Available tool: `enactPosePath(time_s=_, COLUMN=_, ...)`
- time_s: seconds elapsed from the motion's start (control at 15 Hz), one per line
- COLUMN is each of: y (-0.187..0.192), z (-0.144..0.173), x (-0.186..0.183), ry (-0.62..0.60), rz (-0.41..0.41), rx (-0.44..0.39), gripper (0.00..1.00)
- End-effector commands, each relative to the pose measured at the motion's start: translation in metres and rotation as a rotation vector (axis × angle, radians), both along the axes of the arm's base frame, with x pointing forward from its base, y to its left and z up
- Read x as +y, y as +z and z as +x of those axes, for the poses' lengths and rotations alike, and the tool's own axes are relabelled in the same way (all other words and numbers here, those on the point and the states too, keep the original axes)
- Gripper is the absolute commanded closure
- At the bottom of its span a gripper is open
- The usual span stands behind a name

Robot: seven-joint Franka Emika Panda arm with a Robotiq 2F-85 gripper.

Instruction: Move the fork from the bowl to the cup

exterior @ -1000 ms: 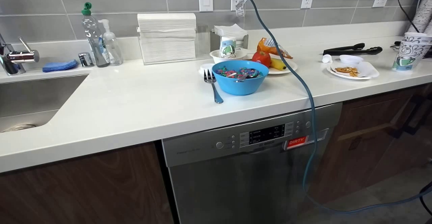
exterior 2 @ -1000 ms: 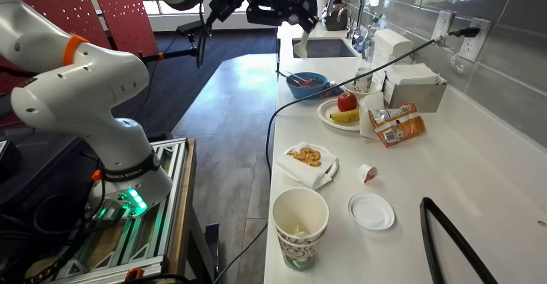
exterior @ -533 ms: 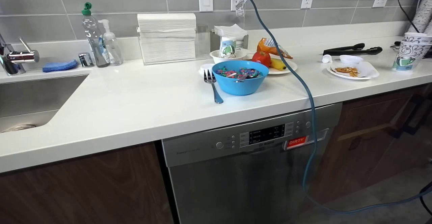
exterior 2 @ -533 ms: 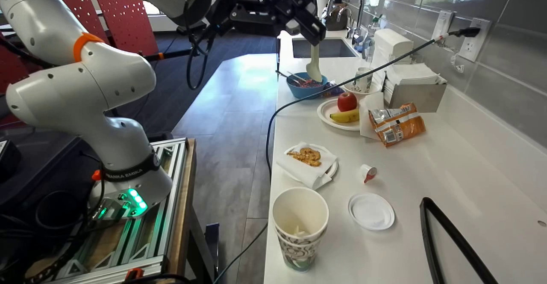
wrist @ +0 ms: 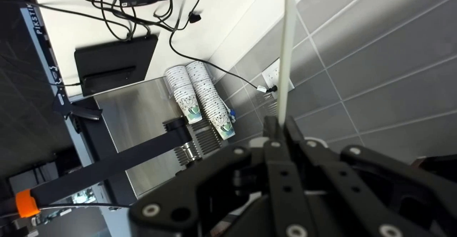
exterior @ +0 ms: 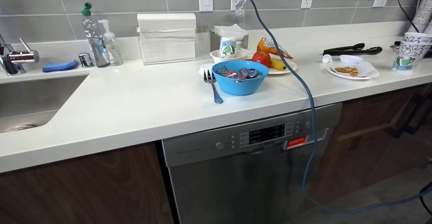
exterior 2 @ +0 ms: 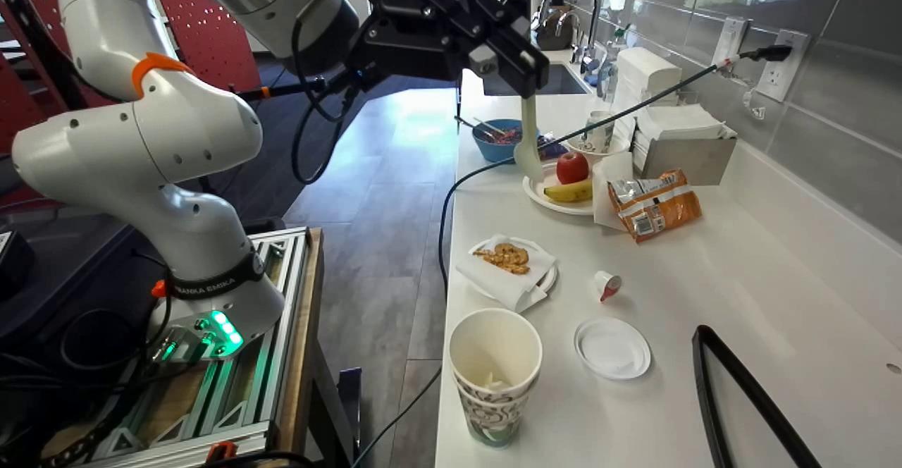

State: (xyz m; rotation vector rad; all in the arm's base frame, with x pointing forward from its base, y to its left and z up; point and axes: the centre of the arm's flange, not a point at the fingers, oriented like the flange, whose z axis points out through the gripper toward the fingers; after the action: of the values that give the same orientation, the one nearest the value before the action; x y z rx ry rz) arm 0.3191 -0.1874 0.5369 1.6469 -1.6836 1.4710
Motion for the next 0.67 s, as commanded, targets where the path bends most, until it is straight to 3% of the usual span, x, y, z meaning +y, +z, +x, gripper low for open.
enactPosePath(time_s=0.0, y=-0.031, z=0.011, x=-0.006, ry=-0.047, rz=-0.08, rx=0.022, gripper=0.99)
enactPosePath(time_s=0.6, y=-0.083, z=0.019, x=-0.03, ry=-0.149, rz=-0.183, rx=0.155, gripper=0.99)
